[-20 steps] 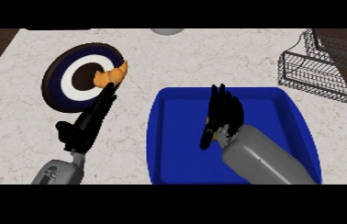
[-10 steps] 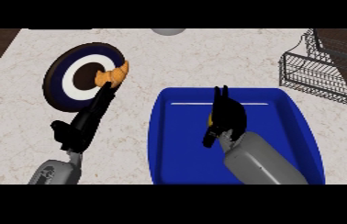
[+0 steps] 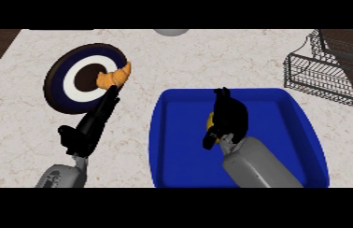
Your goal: Pick the lemon from the tray and place it in the tiered basket
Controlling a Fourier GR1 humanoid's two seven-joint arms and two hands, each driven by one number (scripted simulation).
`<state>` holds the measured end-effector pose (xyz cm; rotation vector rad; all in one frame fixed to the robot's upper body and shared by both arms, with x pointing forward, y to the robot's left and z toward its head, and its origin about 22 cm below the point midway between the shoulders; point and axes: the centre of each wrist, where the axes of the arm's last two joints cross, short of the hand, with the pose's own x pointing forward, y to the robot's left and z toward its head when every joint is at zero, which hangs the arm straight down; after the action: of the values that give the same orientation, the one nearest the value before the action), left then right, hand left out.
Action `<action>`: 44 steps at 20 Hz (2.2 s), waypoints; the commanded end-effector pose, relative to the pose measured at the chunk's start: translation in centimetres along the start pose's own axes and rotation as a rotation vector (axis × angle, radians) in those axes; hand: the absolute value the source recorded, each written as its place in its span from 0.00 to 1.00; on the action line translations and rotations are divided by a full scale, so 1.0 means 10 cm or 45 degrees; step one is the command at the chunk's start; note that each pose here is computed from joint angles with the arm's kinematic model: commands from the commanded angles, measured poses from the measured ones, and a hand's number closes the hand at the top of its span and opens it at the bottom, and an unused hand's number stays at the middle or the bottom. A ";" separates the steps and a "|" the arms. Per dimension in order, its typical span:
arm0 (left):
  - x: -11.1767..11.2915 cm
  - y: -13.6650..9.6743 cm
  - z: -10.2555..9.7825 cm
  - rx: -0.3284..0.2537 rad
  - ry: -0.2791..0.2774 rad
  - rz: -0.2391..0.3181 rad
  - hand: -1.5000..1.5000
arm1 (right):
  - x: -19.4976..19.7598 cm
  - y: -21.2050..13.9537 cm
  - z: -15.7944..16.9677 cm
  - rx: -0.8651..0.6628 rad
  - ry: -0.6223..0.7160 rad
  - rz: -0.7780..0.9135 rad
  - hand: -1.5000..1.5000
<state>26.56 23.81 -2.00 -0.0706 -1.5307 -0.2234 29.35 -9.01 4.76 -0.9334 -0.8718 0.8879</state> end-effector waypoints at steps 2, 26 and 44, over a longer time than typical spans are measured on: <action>-0.12 -0.02 0.06 0.003 0.008 0.005 0.50 | -0.75 -0.08 -0.22 -0.005 0.064 0.045 1.00; 0.04 0.00 0.09 0.030 -0.020 0.015 0.50 | -4.32 -3.42 0.14 -0.508 -0.399 -0.554 1.00; 0.19 -0.11 -0.26 -0.073 -0.069 -0.016 0.50 | -3.55 -4.16 -0.27 -0.391 -0.327 -0.660 1.00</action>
<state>27.86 21.60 -1.01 -0.1190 -1.5538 -0.2802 26.73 -56.87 32.47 -0.8183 -1.4272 0.4040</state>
